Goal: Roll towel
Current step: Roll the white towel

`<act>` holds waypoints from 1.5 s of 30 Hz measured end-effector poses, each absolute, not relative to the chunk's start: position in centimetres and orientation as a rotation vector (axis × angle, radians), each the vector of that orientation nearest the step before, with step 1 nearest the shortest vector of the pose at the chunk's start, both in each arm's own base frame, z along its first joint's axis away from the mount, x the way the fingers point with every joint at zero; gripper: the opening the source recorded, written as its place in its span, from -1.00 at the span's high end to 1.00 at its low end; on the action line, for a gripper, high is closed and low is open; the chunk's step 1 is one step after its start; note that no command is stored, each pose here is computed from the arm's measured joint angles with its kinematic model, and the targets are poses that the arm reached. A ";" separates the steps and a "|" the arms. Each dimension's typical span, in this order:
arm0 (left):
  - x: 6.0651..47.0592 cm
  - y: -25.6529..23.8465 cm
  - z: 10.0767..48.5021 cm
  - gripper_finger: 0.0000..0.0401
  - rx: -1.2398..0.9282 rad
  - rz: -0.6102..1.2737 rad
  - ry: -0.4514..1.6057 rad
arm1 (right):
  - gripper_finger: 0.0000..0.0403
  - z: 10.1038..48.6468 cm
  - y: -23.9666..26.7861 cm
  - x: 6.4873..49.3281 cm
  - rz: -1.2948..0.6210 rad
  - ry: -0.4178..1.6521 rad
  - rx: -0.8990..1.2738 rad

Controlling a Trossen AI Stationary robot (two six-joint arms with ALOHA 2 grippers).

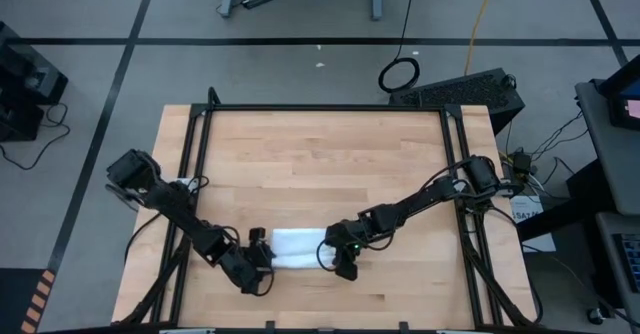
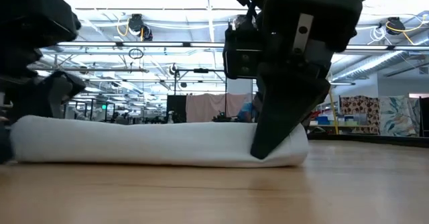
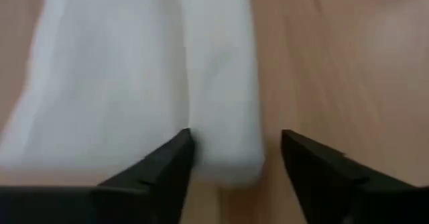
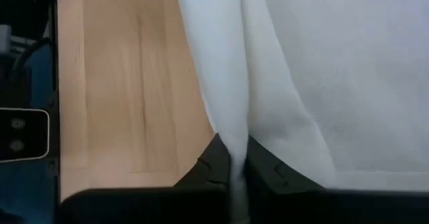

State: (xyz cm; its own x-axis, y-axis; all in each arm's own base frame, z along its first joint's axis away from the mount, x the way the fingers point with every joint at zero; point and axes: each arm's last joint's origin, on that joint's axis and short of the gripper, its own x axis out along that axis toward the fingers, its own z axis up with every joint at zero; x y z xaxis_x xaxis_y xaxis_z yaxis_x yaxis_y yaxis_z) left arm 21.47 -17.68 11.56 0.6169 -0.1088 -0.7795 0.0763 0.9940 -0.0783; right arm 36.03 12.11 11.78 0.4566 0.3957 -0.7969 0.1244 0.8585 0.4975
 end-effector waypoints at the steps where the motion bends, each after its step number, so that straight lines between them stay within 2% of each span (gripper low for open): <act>1: 21.3 -17.5 12.1 -0.20 -0.025 -0.103 0.917 | 0.98 11.7 12.1 36.0 0.169 1.103 0.552; 6: 19.6 -16.4 16.3 -0.38 0.034 -0.066 0.946 | 0.98 11.6 12.1 36.0 0.145 1.113 0.595; 12: 18.4 -18.1 20.0 -0.39 0.076 -0.119 0.620 | 0.98 11.5 12.0 36.1 0.118 1.119 0.642; 16: 19.0 -20.0 18.5 -0.39 0.193 -0.191 0.555 | 0.98 11.5 11.6 36.2 0.092 1.120 0.677; 24: 21.3 -20.7 12.7 -0.39 0.325 -0.039 0.591 | 0.98 11.4 10.4 36.5 0.056 1.126 0.754; 30: 22.5 -19.6 11.0 -0.35 0.324 0.029 0.643 | 0.98 11.4 9.8 36.7 0.049 1.135 0.800; 35: 23.5 -18.3 10.9 -0.06 0.247 0.063 0.673 | 0.98 11.4 9.8 36.7 0.049 1.152 0.848; 45: 24.8 -16.9 11.1 0.87 0.152 -0.033 0.751 | 0.92 11.5 9.8 36.6 0.099 1.162 0.823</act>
